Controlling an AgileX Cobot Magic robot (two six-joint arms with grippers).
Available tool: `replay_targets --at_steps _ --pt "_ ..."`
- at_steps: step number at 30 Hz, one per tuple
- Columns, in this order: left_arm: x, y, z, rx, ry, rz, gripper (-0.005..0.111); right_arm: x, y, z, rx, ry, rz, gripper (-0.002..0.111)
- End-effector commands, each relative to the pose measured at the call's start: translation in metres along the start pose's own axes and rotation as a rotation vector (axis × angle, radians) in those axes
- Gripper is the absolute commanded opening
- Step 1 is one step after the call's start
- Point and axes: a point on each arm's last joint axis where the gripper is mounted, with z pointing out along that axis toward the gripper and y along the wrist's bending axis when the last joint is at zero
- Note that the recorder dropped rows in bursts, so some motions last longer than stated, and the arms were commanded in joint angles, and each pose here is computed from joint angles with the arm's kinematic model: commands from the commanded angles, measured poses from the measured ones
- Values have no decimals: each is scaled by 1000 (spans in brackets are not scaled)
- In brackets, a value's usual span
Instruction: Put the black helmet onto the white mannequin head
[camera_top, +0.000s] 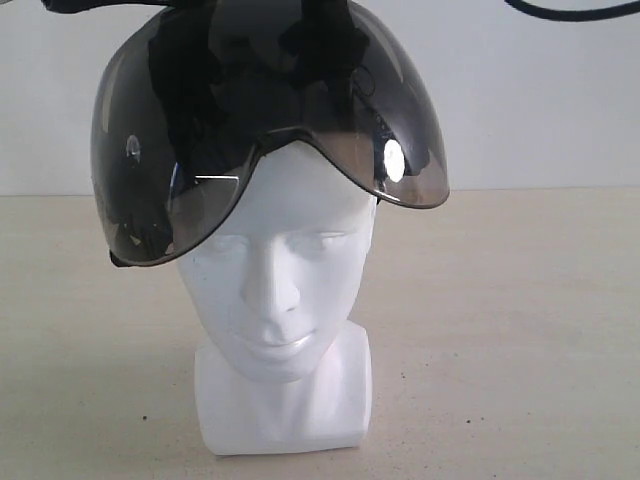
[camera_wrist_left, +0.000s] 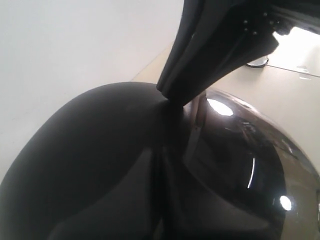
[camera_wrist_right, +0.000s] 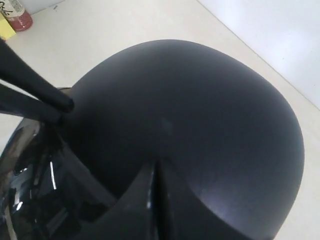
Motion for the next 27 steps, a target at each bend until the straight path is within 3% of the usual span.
replay_targets --at_steps 1,10,27 --pt "6 -6 1 69 66 8 5 1 1 0 -4 4 39 0" --pt "7 -9 0 102 80 -7 5 31 5 12 -41 98 80 0" --pt "11 -17 -2 179 122 -34 5 30 15 -3 -57 59 81 0"
